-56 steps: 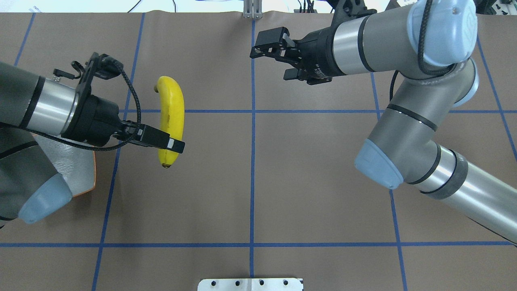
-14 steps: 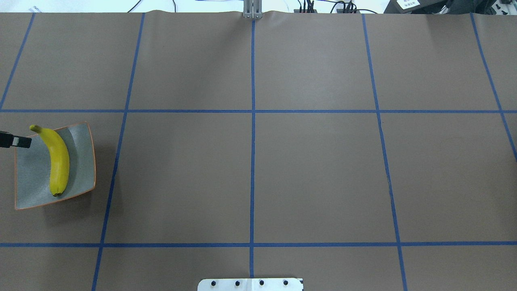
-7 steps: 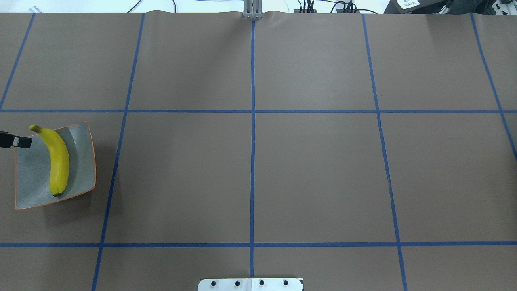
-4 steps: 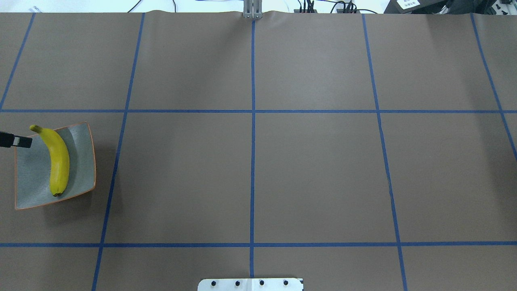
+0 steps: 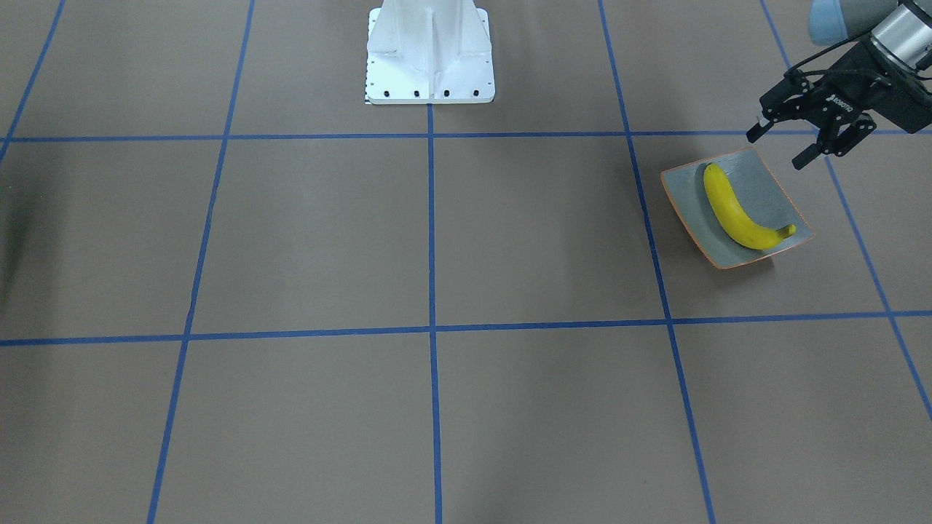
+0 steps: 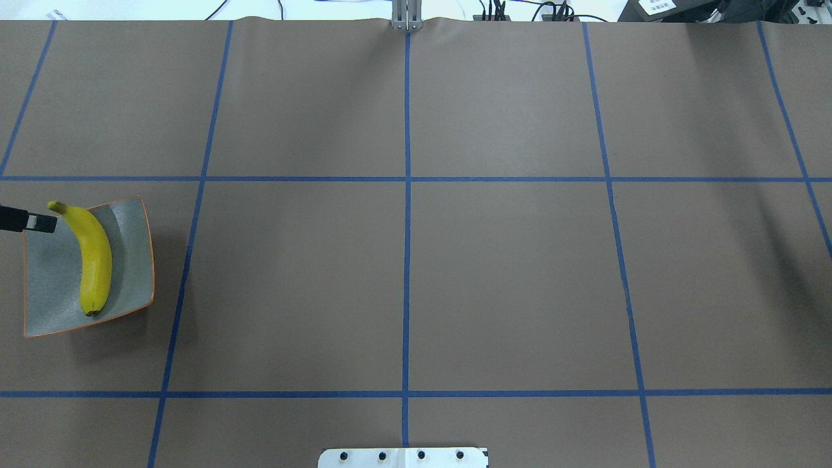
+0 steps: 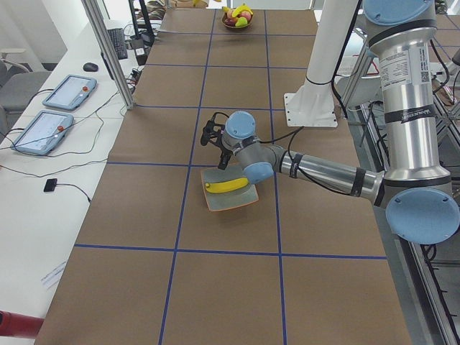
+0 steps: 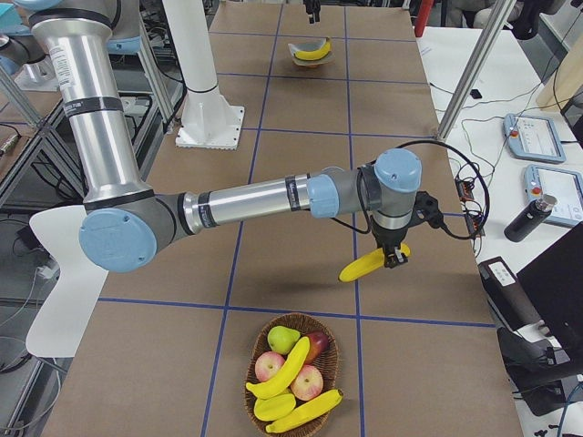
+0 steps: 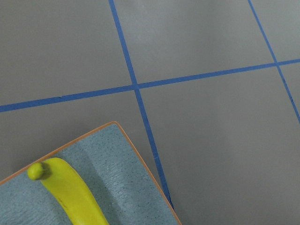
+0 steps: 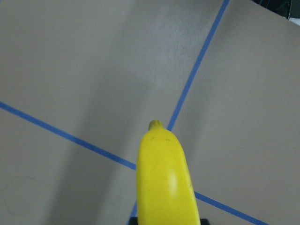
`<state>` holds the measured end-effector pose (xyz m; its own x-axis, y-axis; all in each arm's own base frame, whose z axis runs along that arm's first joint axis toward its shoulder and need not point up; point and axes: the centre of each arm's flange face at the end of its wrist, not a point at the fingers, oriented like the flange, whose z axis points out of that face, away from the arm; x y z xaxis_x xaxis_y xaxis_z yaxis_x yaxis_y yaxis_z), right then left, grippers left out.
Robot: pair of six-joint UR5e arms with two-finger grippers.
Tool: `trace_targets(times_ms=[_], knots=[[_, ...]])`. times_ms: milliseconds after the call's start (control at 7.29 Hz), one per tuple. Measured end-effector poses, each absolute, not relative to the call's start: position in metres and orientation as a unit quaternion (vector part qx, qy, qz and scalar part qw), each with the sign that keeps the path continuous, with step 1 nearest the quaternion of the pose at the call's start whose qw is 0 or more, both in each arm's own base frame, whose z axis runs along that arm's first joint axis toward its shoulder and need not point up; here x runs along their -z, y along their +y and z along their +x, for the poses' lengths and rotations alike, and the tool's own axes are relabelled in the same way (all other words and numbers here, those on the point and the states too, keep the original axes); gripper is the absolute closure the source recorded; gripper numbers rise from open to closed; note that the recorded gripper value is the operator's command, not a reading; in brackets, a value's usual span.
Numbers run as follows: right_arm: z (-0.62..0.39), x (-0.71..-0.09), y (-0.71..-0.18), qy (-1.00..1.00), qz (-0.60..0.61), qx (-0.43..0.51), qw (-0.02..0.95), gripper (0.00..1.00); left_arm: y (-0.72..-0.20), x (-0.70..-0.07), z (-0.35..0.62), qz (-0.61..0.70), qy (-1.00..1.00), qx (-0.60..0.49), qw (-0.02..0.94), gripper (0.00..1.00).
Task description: Transfer all bananas from basket to plate
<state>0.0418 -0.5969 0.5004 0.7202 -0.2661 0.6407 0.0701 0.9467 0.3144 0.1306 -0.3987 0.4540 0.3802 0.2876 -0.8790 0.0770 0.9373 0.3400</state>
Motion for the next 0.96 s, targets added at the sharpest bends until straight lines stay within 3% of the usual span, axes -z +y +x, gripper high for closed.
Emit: trace_targets(times_ms=[549,961], knots=[[-0.103,-0.324,-0.593,-0.444,0.108,-0.059,0.887,1.00,-0.421,-0.412,0.143,0.159,0.581,-0.028,0.798,0.00],[-0.213,-0.236,-0.567,-0.532,0.091,-0.138,0.831,1.00,-0.445,-0.326,0.199,0.160,0.630,-0.054,0.758,0.00]])
